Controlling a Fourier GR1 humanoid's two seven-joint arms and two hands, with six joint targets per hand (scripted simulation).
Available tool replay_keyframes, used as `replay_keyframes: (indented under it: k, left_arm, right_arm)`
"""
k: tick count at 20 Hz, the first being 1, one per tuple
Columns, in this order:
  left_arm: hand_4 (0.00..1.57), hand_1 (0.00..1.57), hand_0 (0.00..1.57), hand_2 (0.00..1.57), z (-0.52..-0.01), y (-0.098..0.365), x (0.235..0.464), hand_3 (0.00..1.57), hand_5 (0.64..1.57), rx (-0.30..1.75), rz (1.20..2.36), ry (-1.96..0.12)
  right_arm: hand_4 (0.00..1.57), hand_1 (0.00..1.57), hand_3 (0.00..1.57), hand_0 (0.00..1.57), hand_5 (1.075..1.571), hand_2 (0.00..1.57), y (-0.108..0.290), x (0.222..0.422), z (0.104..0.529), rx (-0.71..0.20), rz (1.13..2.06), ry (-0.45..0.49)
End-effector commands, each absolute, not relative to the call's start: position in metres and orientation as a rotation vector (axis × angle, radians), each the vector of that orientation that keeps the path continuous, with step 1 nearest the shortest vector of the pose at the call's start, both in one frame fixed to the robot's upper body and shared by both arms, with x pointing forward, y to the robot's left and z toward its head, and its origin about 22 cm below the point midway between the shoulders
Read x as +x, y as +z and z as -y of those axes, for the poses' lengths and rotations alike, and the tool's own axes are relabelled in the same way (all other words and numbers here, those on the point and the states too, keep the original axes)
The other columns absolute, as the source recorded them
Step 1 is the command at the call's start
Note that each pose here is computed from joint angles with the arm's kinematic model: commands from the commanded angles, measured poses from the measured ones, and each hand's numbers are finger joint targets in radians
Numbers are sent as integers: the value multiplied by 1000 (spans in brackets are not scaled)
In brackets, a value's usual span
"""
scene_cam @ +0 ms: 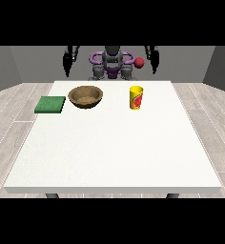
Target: Pick the cup and pour the ball into the bowl, then pick the bowl and place it on the pad
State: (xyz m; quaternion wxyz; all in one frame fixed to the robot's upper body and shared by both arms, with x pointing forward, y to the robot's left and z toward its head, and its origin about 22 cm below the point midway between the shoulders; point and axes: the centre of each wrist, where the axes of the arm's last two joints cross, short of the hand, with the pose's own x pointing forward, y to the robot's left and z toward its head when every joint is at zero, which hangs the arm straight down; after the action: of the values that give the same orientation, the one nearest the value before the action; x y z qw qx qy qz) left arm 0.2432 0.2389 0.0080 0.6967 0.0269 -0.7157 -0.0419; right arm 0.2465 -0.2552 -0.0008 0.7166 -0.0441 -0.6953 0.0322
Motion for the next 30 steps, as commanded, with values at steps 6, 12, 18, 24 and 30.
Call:
replay_keyframes:
  k: [6, 12, 18, 24, 30]
  left_arm:
    - [0, 0, 0, 0, -246, 41, 246, 0, 1524, 79, 1609, -128]
    - [0, 0, 0, 0, -183, 40, 193, 0, 1521, -208, 1619, 78]
    - [0, 0, 0, 0, -183, 67, 215, 0, 1453, -110, 1797, -10]
    - [0, 0, 0, 0, -220, 66, 260, 0, 1335, -46, 1931, -68]
    - [0, 0, 0, 0, -243, 81, 301, 0, 1255, 80, 2044, -76]
  right_arm:
    - [0, 0, 0, 0, 1568, 0, 32, 250, 266, -131, 1548, 103]
    - [0, 0, 0, 0, 1566, 0, 14, 225, 269, -63, 1564, -84]
    - [0, 0, 0, 0, 1566, 0, 27, 243, 269, -15, 1706, -48]
    - [0, 0, 0, 0, 1566, 0, 44, 278, 284, 16, 1844, -29]
    - [0, 0, 0, 0, 1560, 0, 52, 298, 299, 44, 1983, 17]
